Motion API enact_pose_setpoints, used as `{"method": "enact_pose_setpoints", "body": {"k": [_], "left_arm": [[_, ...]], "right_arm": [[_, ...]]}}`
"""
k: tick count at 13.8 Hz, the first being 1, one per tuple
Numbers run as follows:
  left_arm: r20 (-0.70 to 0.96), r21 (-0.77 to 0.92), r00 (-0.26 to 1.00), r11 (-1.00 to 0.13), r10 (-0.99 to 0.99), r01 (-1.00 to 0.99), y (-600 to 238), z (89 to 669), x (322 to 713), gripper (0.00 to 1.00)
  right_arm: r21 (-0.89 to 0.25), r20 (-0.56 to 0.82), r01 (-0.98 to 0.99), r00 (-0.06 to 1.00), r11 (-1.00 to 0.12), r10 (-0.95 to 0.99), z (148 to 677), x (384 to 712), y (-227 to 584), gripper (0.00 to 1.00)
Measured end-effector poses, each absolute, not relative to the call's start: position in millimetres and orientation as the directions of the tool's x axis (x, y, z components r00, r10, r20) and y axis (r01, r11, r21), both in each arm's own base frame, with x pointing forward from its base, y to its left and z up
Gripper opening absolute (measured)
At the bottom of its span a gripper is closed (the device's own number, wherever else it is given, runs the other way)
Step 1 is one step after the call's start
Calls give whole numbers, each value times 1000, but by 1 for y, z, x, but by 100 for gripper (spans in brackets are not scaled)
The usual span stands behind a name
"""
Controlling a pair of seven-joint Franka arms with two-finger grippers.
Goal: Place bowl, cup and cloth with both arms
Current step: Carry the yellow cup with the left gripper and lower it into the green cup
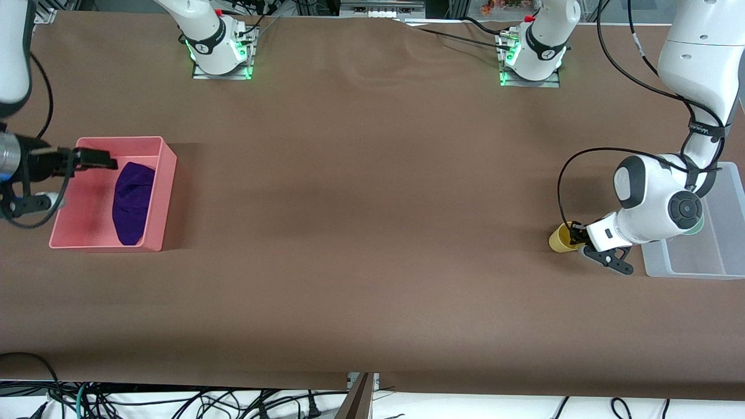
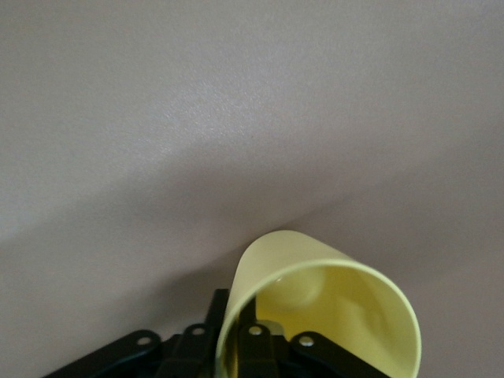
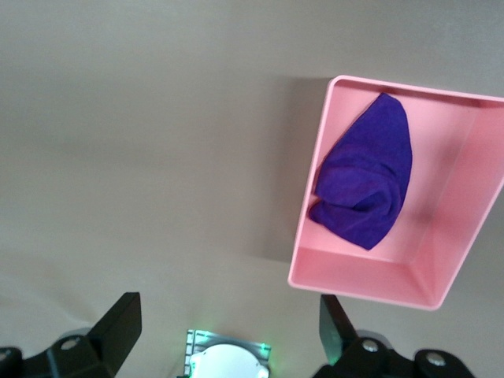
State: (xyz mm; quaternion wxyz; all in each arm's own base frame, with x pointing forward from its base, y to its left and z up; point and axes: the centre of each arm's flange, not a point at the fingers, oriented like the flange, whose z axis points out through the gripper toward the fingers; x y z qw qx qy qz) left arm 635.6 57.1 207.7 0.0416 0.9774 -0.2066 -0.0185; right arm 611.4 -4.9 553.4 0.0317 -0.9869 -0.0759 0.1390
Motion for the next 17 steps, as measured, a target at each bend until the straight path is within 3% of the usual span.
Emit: {"method": "enact_pose_setpoints", "body": {"k": [2, 5, 8, 11, 17], "left_arm": [[-32, 89, 913, -911, -407, -403, 59, 230, 640, 4], [-132, 129, 887, -895, -443, -428, 81, 311, 650, 4], [-183, 72, 828, -847, -531, -527, 160, 375, 644, 4], [-211, 76, 800, -826, -561, -559, 250, 369, 616, 4], [-133, 69, 772, -783, -622, -619, 348, 288, 593, 4]], "right_arm": [[-60, -216, 140, 965, -988, 150, 590, 597, 2, 100], [-11, -113, 130, 985, -992, 130, 632, 584, -12, 100], [11, -92, 120, 989, -993, 118, 640, 579, -20, 100], [1, -129, 116, 985, -993, 115, 634, 566, -23, 100], [-5, -156, 121, 981, -993, 120, 628, 561, -17, 100]]}}
